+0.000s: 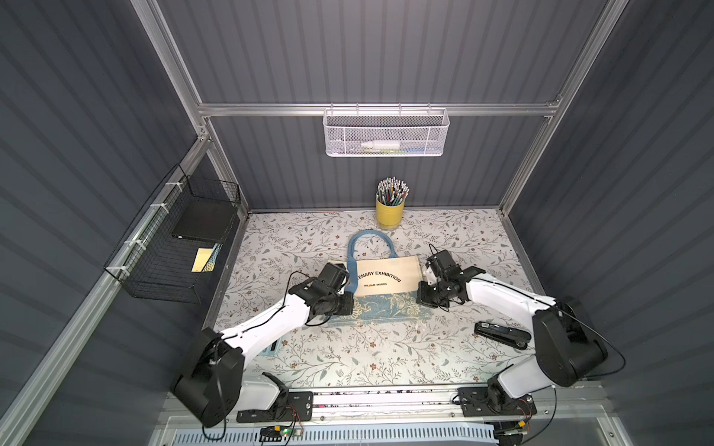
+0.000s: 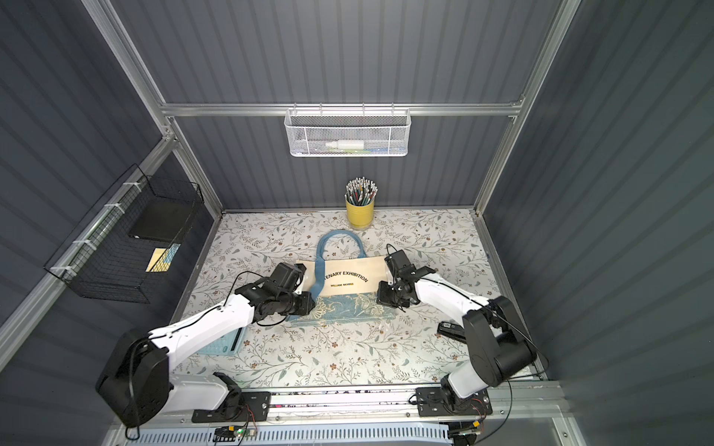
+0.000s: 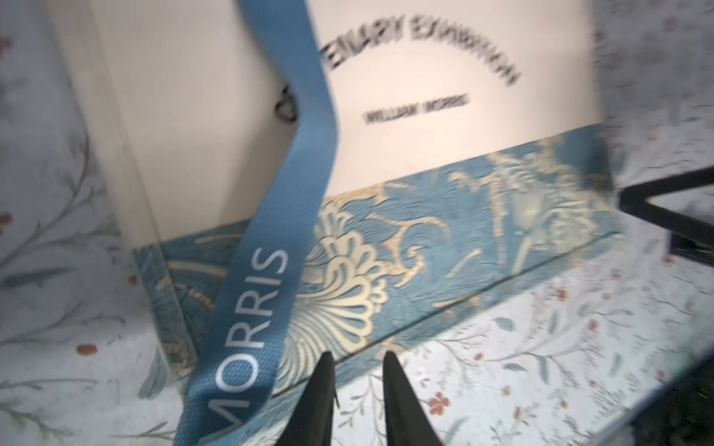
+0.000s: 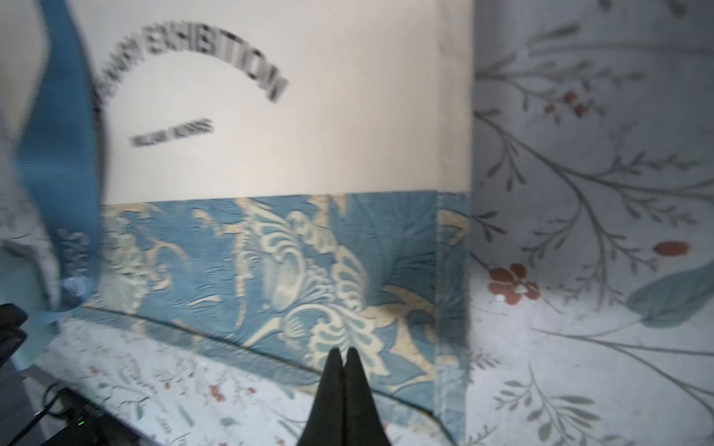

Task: Put away the canvas bag
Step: Press the canvas bag at the center of the board, then reset both arms

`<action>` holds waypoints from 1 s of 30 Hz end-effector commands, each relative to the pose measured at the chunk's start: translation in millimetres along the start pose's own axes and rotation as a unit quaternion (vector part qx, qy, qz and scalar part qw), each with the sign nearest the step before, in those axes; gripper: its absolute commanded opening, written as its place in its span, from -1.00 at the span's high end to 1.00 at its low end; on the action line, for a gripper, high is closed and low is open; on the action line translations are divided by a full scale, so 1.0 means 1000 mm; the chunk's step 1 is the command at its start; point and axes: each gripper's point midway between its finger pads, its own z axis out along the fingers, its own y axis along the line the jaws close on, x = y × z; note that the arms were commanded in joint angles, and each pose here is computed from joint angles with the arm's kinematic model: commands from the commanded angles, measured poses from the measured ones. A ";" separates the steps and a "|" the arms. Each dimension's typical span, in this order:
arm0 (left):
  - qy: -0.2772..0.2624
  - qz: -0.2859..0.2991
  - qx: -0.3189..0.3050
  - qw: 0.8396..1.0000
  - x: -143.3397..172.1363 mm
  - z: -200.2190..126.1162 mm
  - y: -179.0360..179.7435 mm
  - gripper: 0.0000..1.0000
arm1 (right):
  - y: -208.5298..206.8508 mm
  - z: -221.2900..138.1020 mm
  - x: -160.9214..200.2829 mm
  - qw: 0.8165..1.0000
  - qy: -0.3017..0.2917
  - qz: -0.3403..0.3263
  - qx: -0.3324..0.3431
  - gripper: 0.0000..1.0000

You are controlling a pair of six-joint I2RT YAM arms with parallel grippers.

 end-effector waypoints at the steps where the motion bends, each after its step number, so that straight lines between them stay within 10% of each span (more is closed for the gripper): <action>1: -0.090 0.031 0.078 0.992 -0.059 -0.045 -0.048 0.33 | 0.052 -0.064 -0.054 0.992 -0.105 -0.036 -0.067 0.99; 5: -0.158 0.065 0.049 0.984 -0.098 -0.075 -0.051 -0.01 | 0.040 -0.148 -0.123 0.963 -0.268 -0.031 -0.016 0.68; 7: -0.183 0.077 0.016 0.980 -0.117 -0.081 -0.040 -0.82 | 0.027 -0.193 -0.149 0.936 -0.351 -0.036 0.015 0.43; 11: -0.233 0.042 -0.030 0.971 -0.152 -0.090 0.007 -0.99 | -0.022 -0.280 -0.175 0.859 -0.497 0.007 0.124 -0.97; 16: -0.291 -0.049 -0.108 0.949 -0.174 -0.096 0.109 -0.99 | -0.094 -0.326 -0.154 0.744 -0.606 0.087 0.267 -0.97; 21: -0.338 -0.062 -0.243 0.907 -0.160 -0.089 0.190 -0.99 | -0.144 -0.275 -0.118 0.689 -0.629 0.006 0.360 -0.97; 26: -0.347 0.090 -0.270 0.894 -0.148 -0.076 0.194 -0.99 | -0.174 -0.201 -0.111 0.743 -0.602 0.011 0.291 -0.97; 30: -0.317 0.100 -0.299 0.894 -0.123 -0.053 0.220 -0.99 | -0.179 -0.163 -0.109 0.759 -0.595 -0.013 0.265 -0.97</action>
